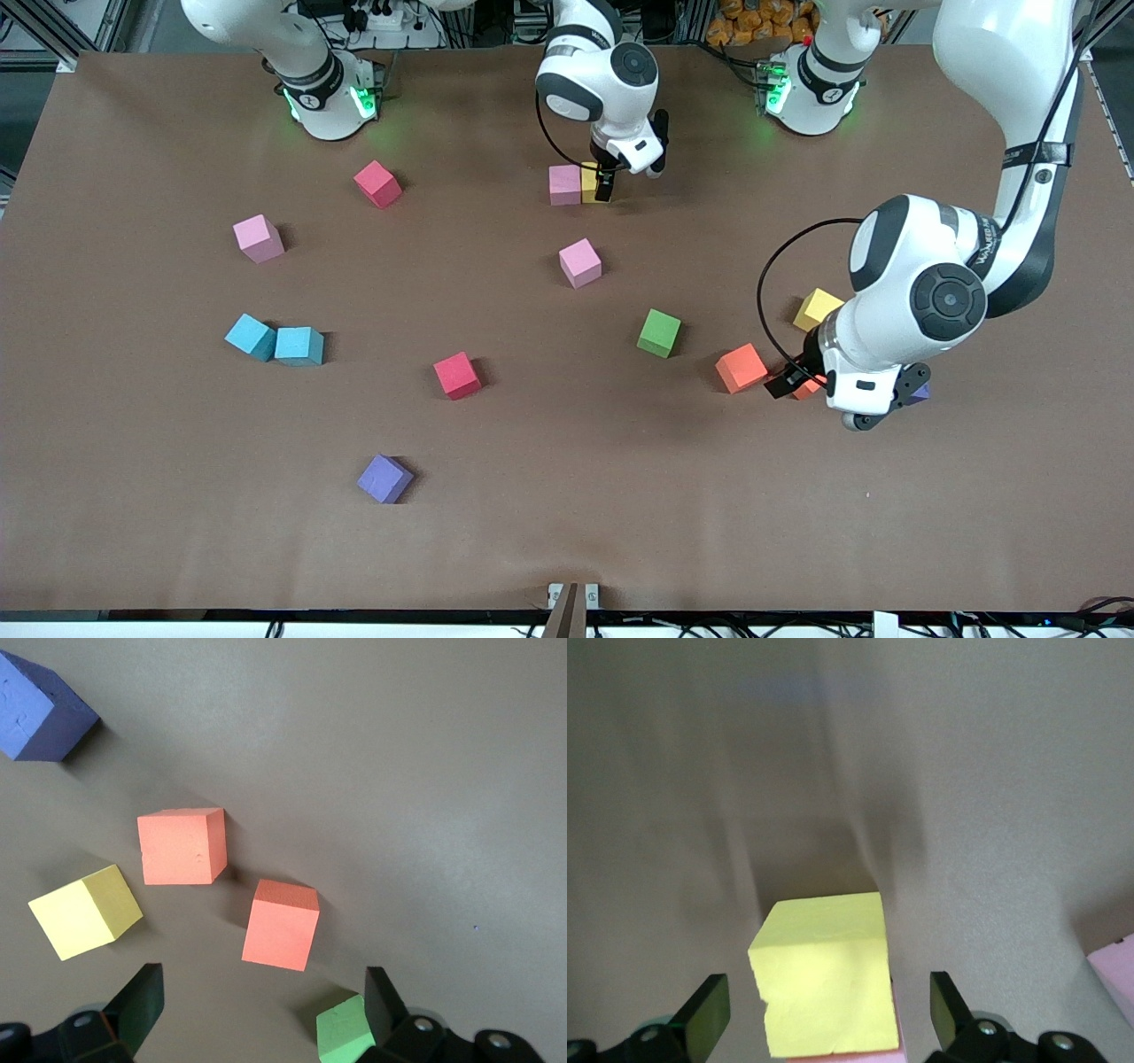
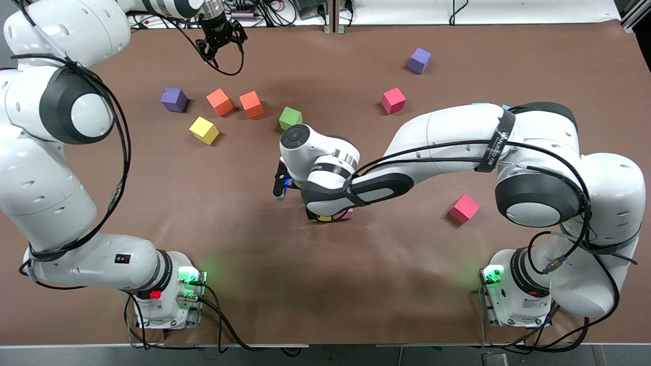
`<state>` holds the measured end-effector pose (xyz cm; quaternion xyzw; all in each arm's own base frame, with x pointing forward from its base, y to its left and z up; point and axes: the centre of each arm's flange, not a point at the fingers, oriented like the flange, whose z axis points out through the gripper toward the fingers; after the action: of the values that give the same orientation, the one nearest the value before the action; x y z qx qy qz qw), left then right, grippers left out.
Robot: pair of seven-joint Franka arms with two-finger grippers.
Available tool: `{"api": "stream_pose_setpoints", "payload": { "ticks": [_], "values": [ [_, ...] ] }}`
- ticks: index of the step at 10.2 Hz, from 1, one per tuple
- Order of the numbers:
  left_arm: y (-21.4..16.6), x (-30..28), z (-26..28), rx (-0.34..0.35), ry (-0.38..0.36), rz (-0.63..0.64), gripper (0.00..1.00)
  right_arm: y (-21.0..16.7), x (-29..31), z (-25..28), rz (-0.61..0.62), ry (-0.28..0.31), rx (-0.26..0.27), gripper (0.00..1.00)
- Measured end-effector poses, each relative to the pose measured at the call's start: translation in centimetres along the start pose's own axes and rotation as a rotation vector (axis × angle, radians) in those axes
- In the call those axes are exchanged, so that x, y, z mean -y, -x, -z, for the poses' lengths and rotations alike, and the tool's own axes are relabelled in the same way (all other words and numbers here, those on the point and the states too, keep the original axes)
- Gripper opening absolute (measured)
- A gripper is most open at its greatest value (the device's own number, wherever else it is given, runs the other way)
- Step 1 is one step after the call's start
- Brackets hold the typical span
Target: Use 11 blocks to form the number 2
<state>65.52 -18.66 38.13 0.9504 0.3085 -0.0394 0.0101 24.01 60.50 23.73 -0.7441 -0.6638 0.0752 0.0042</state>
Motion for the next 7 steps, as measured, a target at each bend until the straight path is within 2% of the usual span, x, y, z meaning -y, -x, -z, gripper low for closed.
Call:
{"api": "stream_pose_setpoints", "payload": {
  "ticks": [4, 7],
  "values": [
    [-0.2, 0.0, 0.4, -0.007, 0.006, -0.081, 1.0, 0.9, -4.9, 4.4, -0.106, -0.004, -0.077, 1.0],
    [0.2, -0.4, 0.6, -0.008, 0.008, -0.093, 1.0, 2.6, -10.5, 7.3, -0.295, -0.003, -0.132, 1.0]
  ]
}}
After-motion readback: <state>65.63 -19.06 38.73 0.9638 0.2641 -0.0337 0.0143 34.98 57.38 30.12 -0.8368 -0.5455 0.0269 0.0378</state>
